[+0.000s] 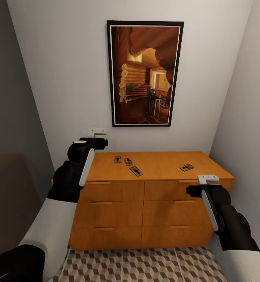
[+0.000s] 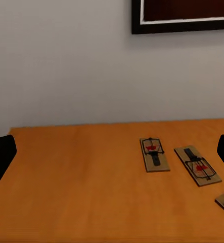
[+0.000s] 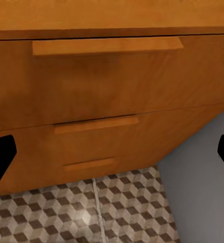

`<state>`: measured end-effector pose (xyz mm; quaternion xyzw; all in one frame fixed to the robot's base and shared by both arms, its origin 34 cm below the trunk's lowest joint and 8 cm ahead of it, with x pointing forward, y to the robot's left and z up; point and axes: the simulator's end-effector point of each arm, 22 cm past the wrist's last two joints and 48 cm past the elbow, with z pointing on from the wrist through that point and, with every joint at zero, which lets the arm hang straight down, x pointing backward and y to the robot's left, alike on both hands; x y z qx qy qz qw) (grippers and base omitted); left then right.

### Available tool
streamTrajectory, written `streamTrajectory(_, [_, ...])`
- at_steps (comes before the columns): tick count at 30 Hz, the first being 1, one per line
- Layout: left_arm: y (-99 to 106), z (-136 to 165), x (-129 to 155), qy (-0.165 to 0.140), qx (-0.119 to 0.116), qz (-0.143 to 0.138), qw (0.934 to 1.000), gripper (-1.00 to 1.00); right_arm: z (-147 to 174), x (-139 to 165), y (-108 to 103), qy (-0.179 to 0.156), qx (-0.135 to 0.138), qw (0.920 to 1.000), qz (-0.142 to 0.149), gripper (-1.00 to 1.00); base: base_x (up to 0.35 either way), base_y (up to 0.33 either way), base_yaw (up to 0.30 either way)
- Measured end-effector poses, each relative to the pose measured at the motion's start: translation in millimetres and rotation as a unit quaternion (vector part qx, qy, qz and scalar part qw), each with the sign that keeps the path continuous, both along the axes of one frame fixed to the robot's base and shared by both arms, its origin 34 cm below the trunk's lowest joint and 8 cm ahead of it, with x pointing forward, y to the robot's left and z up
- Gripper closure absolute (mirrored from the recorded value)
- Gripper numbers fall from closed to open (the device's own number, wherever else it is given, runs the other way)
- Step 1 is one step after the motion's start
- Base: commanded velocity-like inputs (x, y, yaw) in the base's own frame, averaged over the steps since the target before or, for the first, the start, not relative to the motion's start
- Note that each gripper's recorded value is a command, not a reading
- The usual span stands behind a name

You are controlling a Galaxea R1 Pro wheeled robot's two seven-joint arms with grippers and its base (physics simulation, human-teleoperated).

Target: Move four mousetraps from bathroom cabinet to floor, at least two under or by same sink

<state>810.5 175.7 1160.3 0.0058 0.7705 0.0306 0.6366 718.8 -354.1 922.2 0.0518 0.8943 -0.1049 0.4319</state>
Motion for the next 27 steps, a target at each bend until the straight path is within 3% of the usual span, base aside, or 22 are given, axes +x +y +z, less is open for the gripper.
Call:
streamTrajectory(19, [9,10,-2,-0.013,-0.001,0.006,0.9999,-1.0,14,2,0,-0.016,-0.001,0.9999,0.0,-1.0,0.0,0.0,0.0])
streamTrajectory(27, [9,5,-4,0.001,0.0,0.005,1.0,-1.0,18,3,-1,-0.02,-0.003,0.9998,-0.002,-1.0,0.0,0.0,0.0])
